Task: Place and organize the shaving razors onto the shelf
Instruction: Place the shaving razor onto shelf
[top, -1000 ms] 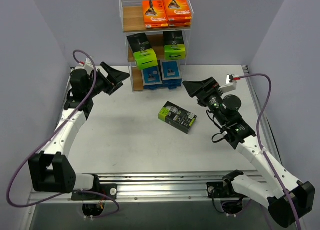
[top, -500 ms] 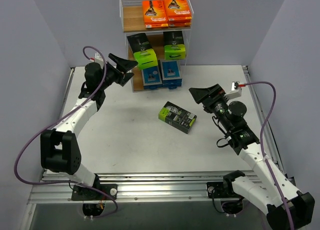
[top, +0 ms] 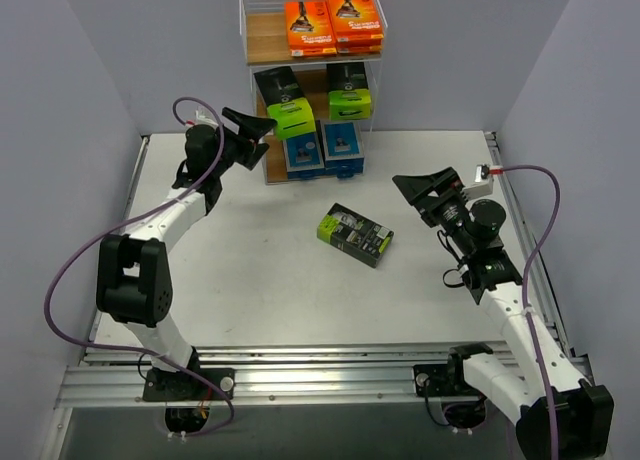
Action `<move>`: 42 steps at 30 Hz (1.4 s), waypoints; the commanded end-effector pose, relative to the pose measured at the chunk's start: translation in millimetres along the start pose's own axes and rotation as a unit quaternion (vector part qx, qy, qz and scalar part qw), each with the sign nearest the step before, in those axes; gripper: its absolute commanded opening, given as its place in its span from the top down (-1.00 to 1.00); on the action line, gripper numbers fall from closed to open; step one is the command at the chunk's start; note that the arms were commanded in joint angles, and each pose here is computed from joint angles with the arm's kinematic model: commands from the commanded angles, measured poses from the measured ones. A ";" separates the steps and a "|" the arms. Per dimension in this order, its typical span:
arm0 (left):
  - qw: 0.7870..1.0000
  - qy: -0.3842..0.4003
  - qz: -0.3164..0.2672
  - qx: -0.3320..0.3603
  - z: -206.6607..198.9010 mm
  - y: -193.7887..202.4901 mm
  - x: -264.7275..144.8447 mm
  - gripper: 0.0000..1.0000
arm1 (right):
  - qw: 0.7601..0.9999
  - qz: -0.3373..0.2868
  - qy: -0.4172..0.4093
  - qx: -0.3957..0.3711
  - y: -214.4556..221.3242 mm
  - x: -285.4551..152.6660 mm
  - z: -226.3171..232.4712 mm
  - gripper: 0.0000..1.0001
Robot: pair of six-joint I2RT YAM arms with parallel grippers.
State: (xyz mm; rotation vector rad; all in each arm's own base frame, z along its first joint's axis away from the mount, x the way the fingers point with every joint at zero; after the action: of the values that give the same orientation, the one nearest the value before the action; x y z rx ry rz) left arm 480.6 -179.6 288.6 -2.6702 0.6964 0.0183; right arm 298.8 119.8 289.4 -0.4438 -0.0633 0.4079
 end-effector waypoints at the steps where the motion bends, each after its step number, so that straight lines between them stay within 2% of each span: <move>1: 0.997 0.059 -0.043 0.017 -33.7 -20.7 8.9 -0.88 | 0.999 0.013 -0.038 -0.006 -0.8 -0.5 11.7 -1.00; 9: 0.993 0.098 -0.060 0.008 -35.3 -23.7 19.4 -0.88 | 0.999 0.020 -0.034 -0.004 0.1 5.4 4.8 -1.00; 19: 0.993 0.102 -0.058 -0.002 -30.1 -17.1 31.6 -0.88 | 0.999 0.024 -0.021 0.003 3.0 9.9 -6.9 -1.00; 22: 0.994 0.090 -0.063 0.016 -32.5 -16.7 27.9 -0.99 | 0.999 0.025 -0.019 0.003 3.6 10.1 -8.4 -1.00; 23: 0.994 0.087 -0.065 0.022 -31.7 -17.4 27.7 -0.77 | 0.999 0.026 -0.018 0.002 4.2 10.2 -9.4 -1.00; 26: 0.994 0.085 -0.066 0.018 -30.2 -17.2 27.7 -0.57 | 0.999 0.027 -0.016 0.004 5.2 10.5 -12.2 -1.00; 27: 0.994 0.085 -0.063 0.017 -28.8 -16.1 28.6 -0.39 | 0.999 0.027 -0.016 0.004 5.4 10.5 -12.6 -1.00; 30: 0.994 0.084 -0.063 0.013 -25.9 -15.1 28.7 -0.20 | 0.999 0.028 -0.017 0.006 5.5 9.7 -12.2 -1.00; 42: 0.994 0.104 -0.046 0.002 -42.9 -13.5 25.3 -0.13 | 0.999 0.028 -0.021 0.006 5.6 7.7 -9.6 -1.00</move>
State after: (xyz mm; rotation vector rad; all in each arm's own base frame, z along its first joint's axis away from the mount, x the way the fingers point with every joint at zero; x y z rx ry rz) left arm 512.5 -192.5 292.4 -2.7362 0.6161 -0.1648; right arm 307.0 123.1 263.0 -0.4232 -0.0196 0.4713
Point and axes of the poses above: each gripper's point midway between its finger pads, its own x axis out along the fingers, its own z axis along the line the jaws close on, y = z × x, the point moved 3 cm from there along -x, back along the fingers, and after that the axes turned 6 degrees about x, right-handed, at the moved point
